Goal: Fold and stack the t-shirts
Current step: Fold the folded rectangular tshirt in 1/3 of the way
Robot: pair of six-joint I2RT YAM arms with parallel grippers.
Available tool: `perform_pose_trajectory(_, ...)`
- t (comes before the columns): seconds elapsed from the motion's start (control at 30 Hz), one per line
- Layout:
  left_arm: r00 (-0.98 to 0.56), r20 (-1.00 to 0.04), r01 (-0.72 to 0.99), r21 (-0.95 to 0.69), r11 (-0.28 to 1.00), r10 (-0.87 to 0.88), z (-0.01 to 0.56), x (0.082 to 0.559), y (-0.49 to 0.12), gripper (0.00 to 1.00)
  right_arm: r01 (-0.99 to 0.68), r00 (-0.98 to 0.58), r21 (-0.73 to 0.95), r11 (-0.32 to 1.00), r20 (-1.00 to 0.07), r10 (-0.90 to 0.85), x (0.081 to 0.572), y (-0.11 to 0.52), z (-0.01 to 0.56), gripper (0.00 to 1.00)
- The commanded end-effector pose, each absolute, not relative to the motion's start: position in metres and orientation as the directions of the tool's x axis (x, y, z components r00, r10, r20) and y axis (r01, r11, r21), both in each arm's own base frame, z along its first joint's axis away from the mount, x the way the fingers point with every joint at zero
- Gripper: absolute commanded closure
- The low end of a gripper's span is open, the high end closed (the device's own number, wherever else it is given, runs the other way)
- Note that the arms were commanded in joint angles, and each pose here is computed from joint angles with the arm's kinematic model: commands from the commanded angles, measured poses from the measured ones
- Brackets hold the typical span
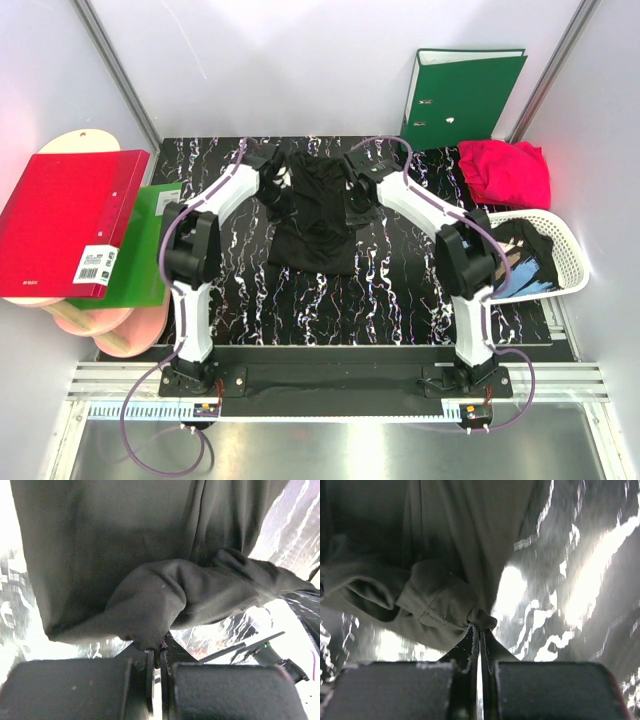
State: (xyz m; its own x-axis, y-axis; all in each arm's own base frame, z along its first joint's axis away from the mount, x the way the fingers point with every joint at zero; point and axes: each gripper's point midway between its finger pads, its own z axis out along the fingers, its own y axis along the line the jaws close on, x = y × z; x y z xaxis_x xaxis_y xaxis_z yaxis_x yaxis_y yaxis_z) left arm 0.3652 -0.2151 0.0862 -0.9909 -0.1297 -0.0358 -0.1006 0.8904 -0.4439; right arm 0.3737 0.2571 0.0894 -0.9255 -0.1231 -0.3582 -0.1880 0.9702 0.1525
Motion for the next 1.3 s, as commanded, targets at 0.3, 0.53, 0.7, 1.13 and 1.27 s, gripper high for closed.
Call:
perform_pose_trajectory(0.3,-0.98,-0.06,-0.15,-0.414,0.898,-0.191,0.091,0.415,-0.185,1.0,-0.185,-0.914,0.11,0.977,-0.385,-0.13,0.44,0.254,0.072,1.0)
perform_pose_trajectory(0.53,-0.983,-0.036,-0.144,-0.433,0.89,-0.177,0.082,0.415,-0.187,0.01,-0.129,-0.91,0.024,0.991,-0.4,-0.108,0.455,0.239,0.066,0.4)
perform_pose_trajectory(0.7,-0.979,-0.111,-0.104,-0.455,0.884,-0.172,0.104,0.418,-0.187,0.01,-0.056,-0.829,-0.031,0.998,-0.555,-0.064,0.474,0.222,0.103,0.01)
perform_pose_trajectory(1.13,-0.983,-0.111,-0.084,-0.442,0.893,-0.147,0.105,0.377,-0.173,1.0,-0.331,-0.87,0.481,0.812,-0.489,-0.065,0.406,0.304,0.148,1.0)
perform_pose_trajectory(1.27,-0.984,-0.077,-0.112,-0.422,0.9,-0.158,0.092,0.372,-0.167,1.0,-0.314,-0.928,0.579,0.753,-0.356,-0.112,0.392,0.323,0.123,1.0)
